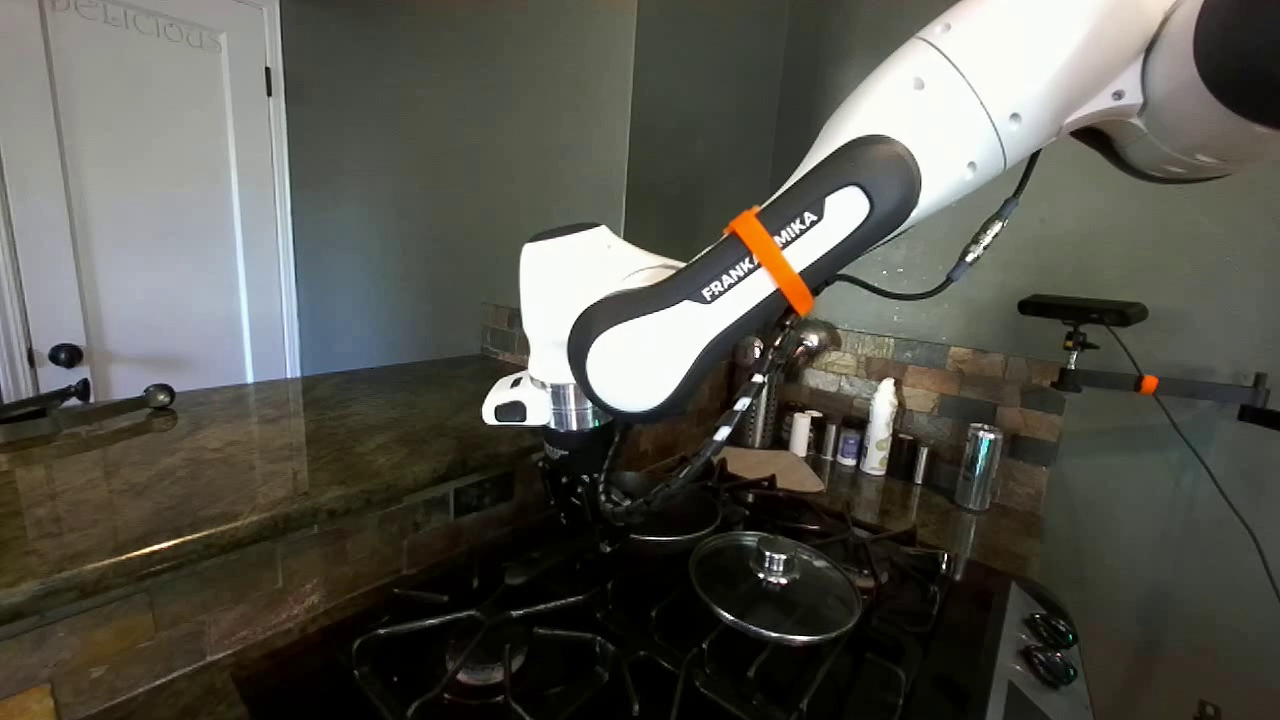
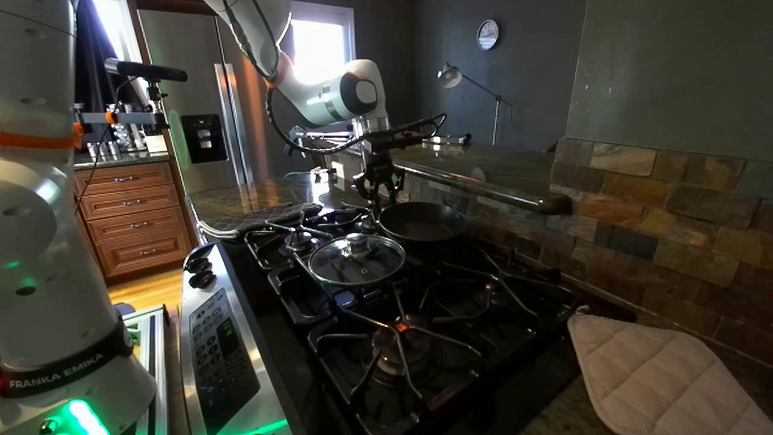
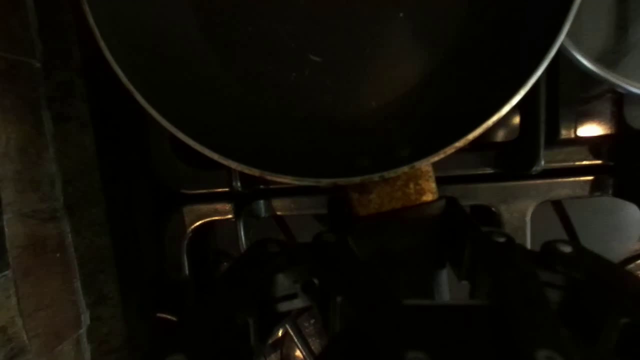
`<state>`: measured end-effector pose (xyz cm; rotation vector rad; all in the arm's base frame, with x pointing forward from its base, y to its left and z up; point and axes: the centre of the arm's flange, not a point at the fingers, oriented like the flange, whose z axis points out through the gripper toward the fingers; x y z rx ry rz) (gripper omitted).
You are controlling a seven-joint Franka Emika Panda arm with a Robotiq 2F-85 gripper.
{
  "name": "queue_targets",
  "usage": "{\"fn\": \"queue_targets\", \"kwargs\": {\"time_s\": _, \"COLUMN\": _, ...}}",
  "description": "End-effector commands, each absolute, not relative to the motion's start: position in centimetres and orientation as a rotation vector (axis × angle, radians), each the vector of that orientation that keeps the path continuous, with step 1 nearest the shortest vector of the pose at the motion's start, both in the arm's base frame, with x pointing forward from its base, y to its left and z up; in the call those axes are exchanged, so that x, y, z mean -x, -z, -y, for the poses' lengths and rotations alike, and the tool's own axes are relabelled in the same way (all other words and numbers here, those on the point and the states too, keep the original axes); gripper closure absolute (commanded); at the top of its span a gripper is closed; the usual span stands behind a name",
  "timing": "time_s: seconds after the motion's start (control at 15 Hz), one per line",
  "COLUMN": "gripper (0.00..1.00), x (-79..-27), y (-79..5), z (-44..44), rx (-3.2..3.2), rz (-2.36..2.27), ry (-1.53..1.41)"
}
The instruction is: Move the black pan to the right then put the lid on top
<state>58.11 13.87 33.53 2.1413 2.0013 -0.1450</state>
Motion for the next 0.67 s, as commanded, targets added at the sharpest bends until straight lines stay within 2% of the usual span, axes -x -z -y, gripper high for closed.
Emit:
{"fn": "queue_targets", "kwargs": {"time_s": 0.0, "gripper": 0.77, "x": -58.0, "y": -33.2, "z": -12.9, "rx": -2.099, "rz": -1.989, "ry": 0.244}}
{"fn": "queue_targets", "kwargs": {"time_s": 0.6, "gripper": 0.77, "x": -58.4, "y": -33.6, "z": -9.8, "rx": -2.100, "rz": -1.948, "ry": 0.266}}
